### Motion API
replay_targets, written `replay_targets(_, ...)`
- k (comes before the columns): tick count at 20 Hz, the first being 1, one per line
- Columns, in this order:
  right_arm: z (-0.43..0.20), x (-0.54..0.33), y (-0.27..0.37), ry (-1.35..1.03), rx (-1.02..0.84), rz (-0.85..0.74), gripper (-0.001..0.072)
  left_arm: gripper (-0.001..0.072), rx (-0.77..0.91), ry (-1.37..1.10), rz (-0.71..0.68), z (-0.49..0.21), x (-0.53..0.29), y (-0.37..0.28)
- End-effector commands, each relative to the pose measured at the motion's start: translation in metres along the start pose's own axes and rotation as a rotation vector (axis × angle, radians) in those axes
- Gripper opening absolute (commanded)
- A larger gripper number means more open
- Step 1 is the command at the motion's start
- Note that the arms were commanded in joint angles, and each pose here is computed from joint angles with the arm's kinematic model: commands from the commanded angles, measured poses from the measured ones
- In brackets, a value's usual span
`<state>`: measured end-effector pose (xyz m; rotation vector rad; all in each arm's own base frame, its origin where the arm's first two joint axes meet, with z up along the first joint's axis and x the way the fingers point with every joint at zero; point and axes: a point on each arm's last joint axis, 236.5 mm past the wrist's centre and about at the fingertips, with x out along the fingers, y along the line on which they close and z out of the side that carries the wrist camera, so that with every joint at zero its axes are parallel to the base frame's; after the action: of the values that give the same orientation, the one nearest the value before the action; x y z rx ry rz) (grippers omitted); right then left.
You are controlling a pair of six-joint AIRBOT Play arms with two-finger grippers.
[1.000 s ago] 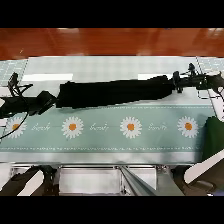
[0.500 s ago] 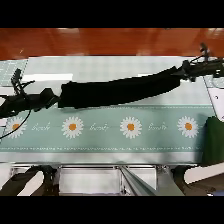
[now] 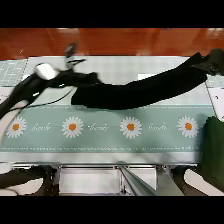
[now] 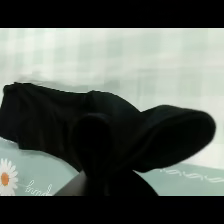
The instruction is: Fold the shirts.
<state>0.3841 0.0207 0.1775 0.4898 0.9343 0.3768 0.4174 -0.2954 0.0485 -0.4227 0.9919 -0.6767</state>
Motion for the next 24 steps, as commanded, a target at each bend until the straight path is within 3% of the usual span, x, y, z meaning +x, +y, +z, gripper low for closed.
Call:
replay_targets(1, -0.027, -0.029, 0.030, -0.029, -0.010, -0.002, 0.0029, 0.0020, 0.190, 0.175, 0.002, -0.026, 0.091, -0.066)
replay_targets(6, -0.039, -0.058, 0.059, -0.107, -0.068, -0.002, 0.0029, 0.0020, 0.319, 0.396, -0.027, -0.098, 0.158, -0.132)
replay_targets(11, -0.041, -0.062, 0.063, -0.115, -0.078, -0.003, 0.0029, 0.0021, 0.271, 0.510, -0.140, -0.163, 0.179, -0.180)
replay_targets(13, -0.040, -0.062, 0.062, -0.116, -0.078, -0.004, 0.0030, 0.0021, 0.278, 0.509, -0.155, -0.159, 0.174, -0.182)
replay_targets(18, -0.037, -0.061, 0.062, -0.124, -0.072, -0.001, 0.0030, 0.0021, 0.147, 0.421, -0.057, -0.051, 0.111, -0.101)
replay_targets(24, -0.040, 0.010, 0.111, -0.009, -0.141, 0.157, 0.0030, 0.0021, 0.065, 0.142, 0.237, 0.048, -0.049, 0.031)
